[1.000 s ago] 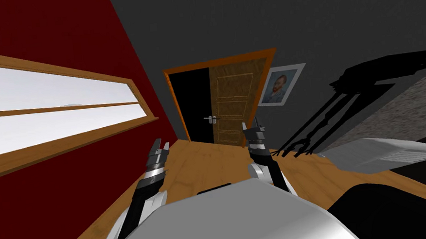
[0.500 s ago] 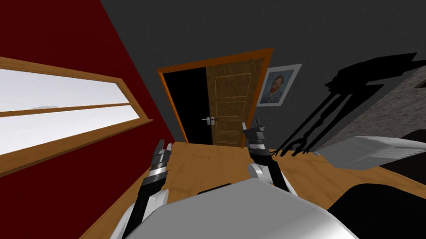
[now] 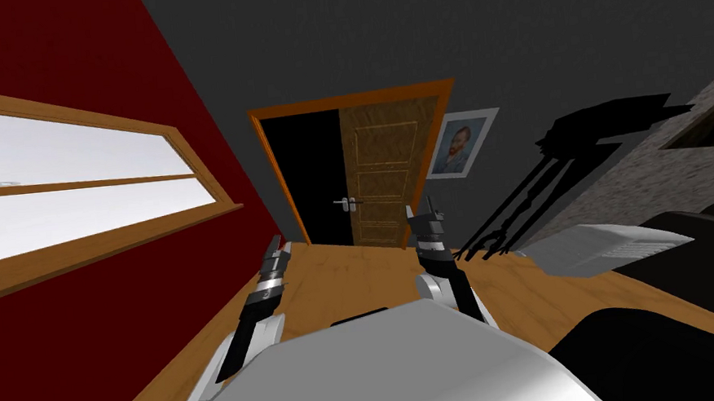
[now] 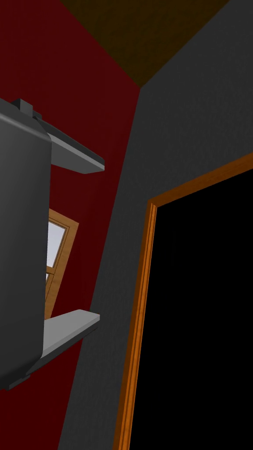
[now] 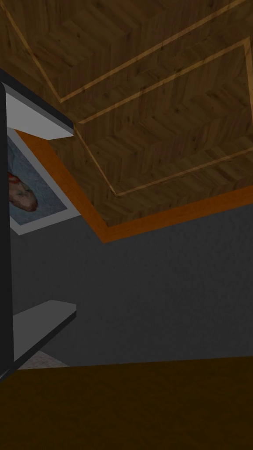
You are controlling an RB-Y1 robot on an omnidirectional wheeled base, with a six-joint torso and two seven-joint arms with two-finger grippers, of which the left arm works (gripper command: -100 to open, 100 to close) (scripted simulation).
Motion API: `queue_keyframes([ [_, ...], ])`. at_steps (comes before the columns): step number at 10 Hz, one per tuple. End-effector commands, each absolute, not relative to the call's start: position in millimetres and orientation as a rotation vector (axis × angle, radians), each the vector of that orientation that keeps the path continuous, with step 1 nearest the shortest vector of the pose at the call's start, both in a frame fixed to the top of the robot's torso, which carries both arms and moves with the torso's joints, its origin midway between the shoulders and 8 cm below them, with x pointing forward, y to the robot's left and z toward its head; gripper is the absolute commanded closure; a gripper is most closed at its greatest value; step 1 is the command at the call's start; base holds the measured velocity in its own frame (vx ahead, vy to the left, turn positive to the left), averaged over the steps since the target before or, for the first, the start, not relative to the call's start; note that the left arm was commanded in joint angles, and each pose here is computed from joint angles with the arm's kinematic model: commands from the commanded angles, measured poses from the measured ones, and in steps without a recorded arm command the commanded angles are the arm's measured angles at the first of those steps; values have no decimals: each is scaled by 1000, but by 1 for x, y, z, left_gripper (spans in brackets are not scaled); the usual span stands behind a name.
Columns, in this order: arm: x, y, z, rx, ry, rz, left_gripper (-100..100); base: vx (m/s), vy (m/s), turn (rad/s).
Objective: Pull the door open
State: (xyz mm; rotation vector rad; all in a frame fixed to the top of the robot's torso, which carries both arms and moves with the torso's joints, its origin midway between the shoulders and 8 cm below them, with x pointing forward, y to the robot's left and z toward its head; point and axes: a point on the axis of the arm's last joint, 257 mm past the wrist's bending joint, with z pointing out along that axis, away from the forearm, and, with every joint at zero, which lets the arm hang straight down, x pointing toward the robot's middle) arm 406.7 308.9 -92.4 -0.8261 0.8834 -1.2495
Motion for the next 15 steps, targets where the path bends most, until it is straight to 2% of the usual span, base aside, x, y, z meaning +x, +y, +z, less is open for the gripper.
queue_keyframes([
  [1,413,310,-104,-845,900,-1254,-100,102,-12,-85],
  [15,463,336,-190,-998,1023,-1255,-100,103,-19,-99],
])
